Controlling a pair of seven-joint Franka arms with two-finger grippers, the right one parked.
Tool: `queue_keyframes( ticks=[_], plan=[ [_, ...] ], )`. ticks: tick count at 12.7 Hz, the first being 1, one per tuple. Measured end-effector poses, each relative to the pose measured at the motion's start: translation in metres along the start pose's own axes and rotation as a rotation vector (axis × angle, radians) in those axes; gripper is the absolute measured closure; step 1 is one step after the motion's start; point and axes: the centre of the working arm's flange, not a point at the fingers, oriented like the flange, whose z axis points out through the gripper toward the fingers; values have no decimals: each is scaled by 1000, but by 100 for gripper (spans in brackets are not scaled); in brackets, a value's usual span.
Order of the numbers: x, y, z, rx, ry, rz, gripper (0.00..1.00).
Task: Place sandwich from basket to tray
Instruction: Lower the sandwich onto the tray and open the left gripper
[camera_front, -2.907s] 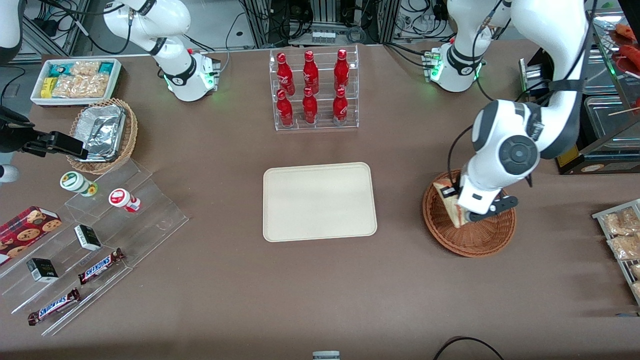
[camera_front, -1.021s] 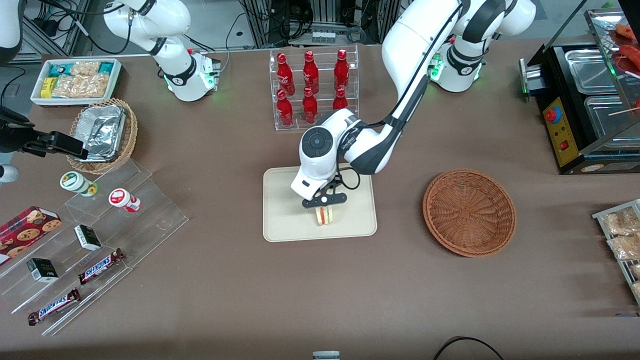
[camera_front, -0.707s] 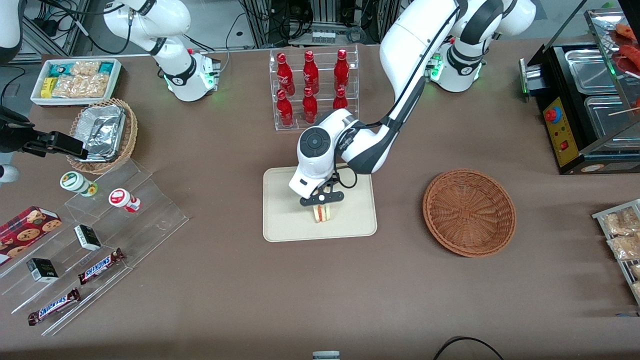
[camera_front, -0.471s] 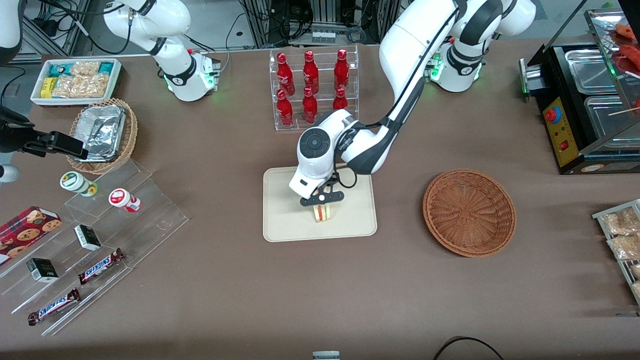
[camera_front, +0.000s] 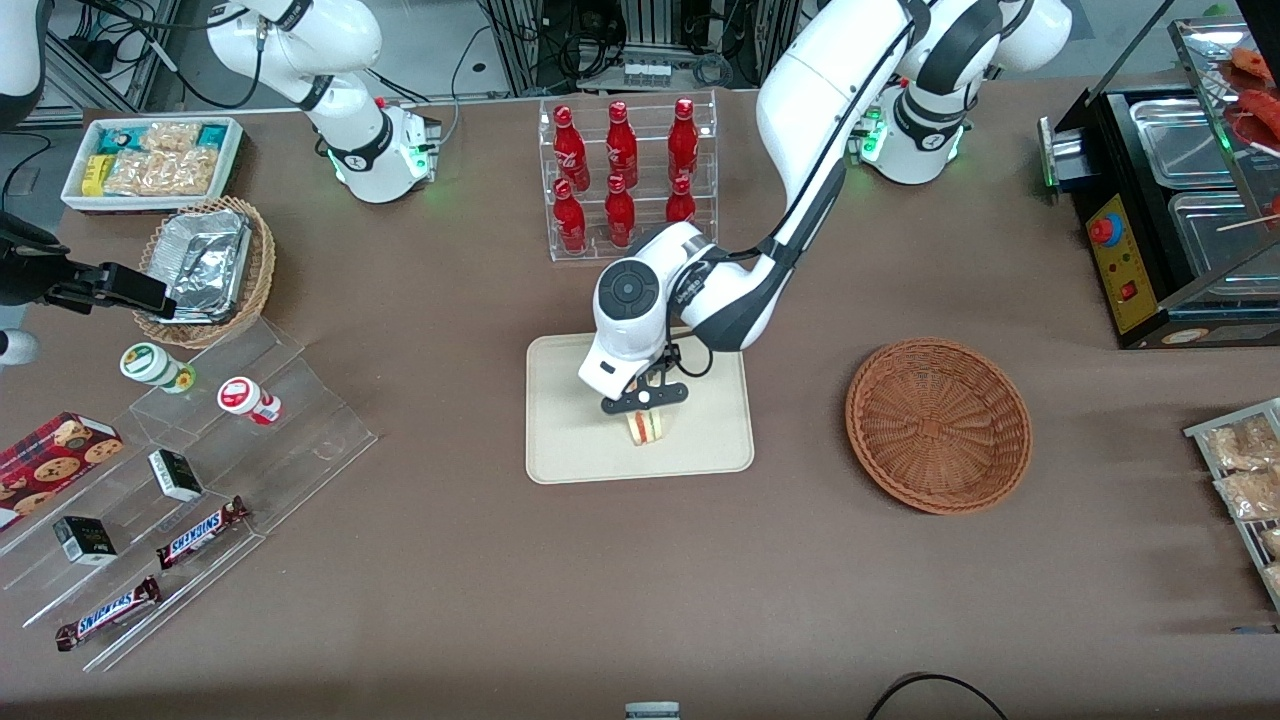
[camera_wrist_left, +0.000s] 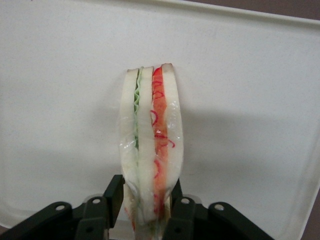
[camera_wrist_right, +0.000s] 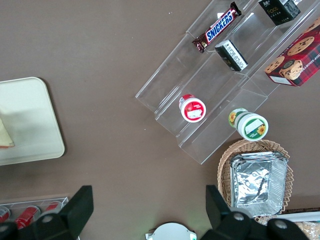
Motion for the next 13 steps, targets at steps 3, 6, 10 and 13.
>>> queue_keyframes(
  ticks=[3, 6, 10, 13],
  plan=[
    [2, 4, -13, -17, 11, -1, 15],
    [2, 8, -42, -14, 8, 1, 0],
    [-3, 7, -90, 10, -6, 5, 0],
    [-1, -1, -123, -1, 7, 13, 0]
  ],
)
